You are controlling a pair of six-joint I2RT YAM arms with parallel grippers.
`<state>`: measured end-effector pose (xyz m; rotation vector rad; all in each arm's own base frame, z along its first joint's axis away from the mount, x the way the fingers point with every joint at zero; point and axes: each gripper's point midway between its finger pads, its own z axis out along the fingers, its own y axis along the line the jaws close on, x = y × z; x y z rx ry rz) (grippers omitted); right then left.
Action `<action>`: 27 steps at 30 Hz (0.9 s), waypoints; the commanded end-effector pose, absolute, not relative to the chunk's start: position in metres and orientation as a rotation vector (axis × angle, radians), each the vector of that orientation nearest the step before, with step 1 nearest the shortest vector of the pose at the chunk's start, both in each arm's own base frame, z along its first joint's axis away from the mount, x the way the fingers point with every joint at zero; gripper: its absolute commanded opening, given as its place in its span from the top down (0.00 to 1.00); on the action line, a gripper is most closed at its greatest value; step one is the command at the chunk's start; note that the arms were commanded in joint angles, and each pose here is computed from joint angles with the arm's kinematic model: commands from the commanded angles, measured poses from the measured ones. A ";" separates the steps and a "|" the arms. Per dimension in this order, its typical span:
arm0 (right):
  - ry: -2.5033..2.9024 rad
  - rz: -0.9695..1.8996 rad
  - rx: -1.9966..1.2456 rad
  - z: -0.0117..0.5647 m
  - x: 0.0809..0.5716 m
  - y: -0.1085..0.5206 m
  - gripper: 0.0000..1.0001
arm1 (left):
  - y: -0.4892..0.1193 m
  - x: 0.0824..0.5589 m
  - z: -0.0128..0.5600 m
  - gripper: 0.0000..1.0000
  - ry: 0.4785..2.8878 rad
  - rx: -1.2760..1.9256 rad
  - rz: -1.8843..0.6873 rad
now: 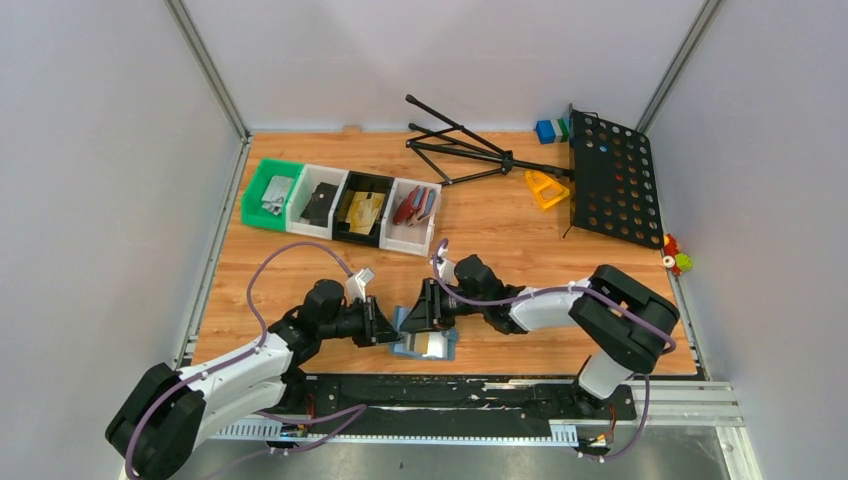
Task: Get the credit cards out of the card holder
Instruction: Remove the credit card from the card holder.
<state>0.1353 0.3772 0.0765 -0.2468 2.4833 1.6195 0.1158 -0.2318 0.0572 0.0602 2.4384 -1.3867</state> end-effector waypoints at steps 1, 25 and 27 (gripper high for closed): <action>2.417 1.512 -0.247 0.088 0.149 0.368 0.62 | -0.237 0.127 0.074 0.84 2.383 0.106 -1.373; 2.580 1.343 -0.190 0.051 0.135 0.329 0.55 | -0.240 0.137 0.067 0.52 2.398 0.093 -1.338; 2.582 1.340 -0.186 0.050 0.136 0.330 0.54 | -0.242 0.139 0.064 0.53 2.421 0.105 -1.325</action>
